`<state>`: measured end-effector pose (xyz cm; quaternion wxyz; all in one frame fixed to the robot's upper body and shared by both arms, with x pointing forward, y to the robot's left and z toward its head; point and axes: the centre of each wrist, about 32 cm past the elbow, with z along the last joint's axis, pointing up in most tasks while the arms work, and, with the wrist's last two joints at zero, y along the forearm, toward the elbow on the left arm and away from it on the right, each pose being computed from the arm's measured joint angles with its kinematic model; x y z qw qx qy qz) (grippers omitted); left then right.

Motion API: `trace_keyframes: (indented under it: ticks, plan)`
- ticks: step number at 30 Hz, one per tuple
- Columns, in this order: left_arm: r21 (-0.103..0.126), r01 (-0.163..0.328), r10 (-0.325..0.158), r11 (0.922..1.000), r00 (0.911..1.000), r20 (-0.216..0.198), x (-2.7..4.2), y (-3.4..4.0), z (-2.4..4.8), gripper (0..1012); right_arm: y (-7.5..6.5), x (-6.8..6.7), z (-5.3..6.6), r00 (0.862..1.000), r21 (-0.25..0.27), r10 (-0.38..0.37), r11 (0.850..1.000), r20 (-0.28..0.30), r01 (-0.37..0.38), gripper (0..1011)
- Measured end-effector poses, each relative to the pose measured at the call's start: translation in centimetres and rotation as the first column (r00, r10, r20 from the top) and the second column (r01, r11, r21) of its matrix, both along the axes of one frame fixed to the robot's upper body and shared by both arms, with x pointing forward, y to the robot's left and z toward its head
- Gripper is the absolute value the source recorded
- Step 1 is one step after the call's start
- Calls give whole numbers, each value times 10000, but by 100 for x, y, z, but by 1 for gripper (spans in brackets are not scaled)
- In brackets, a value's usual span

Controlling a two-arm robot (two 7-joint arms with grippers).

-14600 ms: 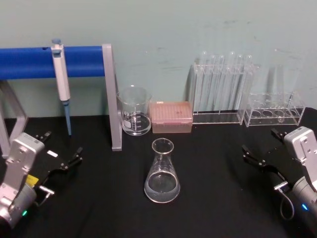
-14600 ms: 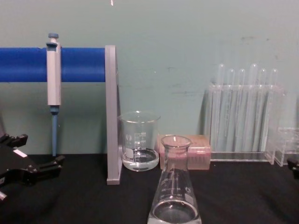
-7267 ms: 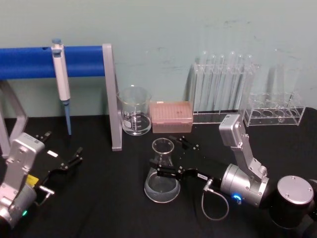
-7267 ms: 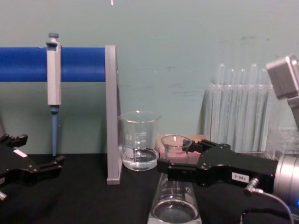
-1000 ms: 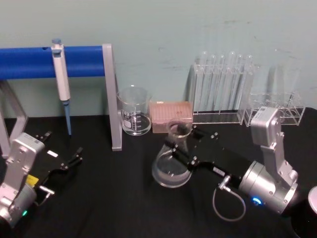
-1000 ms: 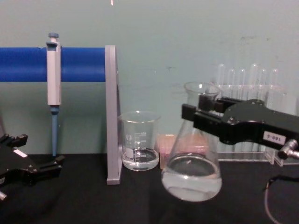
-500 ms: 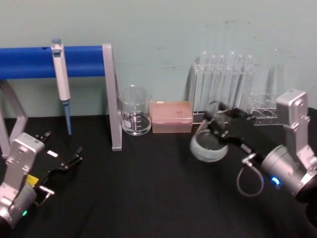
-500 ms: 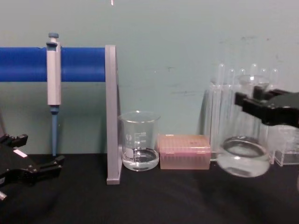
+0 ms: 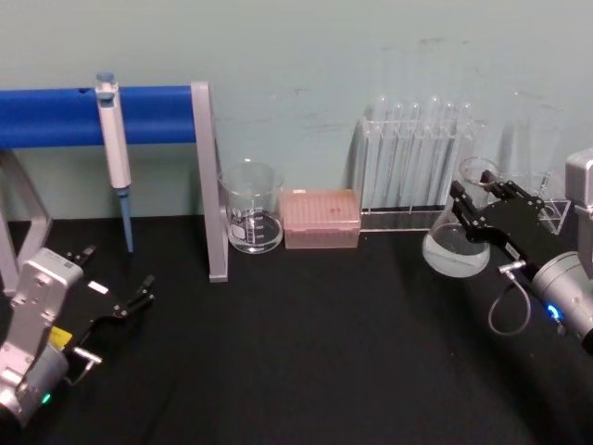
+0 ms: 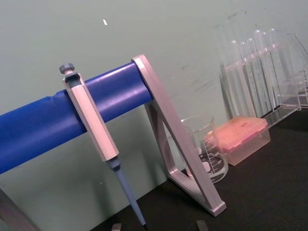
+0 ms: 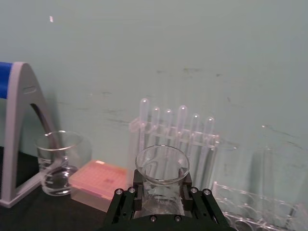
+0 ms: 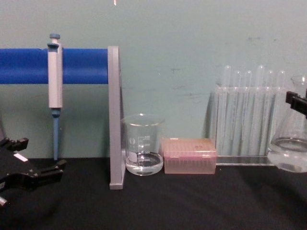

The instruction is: Grasp the erlenmeyer flask with one hand, shake it three times, then place it back.

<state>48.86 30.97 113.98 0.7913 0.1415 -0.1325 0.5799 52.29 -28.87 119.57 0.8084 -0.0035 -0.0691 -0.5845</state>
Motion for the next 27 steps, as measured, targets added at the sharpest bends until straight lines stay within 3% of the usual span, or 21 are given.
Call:
trace_keyframes:
  ticks: [6, 15, 21, 27]
  plan:
    - [0, 0, 0, 10000, 10000, 0, 0, 0, 0, 1001, -18, 46, -1, 10000, -2, -93, 10000, -15, 93, 449]
    - [0, 0, 0, 10000, 10000, 1, 0, 0, 0, 1001, 72, 70, 12, 9967, 4, 812, 9967, 2, -812, 449]
    - [0, 0, 0, 10000, 10000, -1, 0, 0, 0, 1001, 192, 44, 35, 9832, -32, 1822, 9833, 76, -1821, 449]
    - [0, 0, 0, 10000, 10000, 0, 0, 0, 0, 1001, 315, -18, 43, 9564, -70, 2920, 9564, 60, -2919, 449]
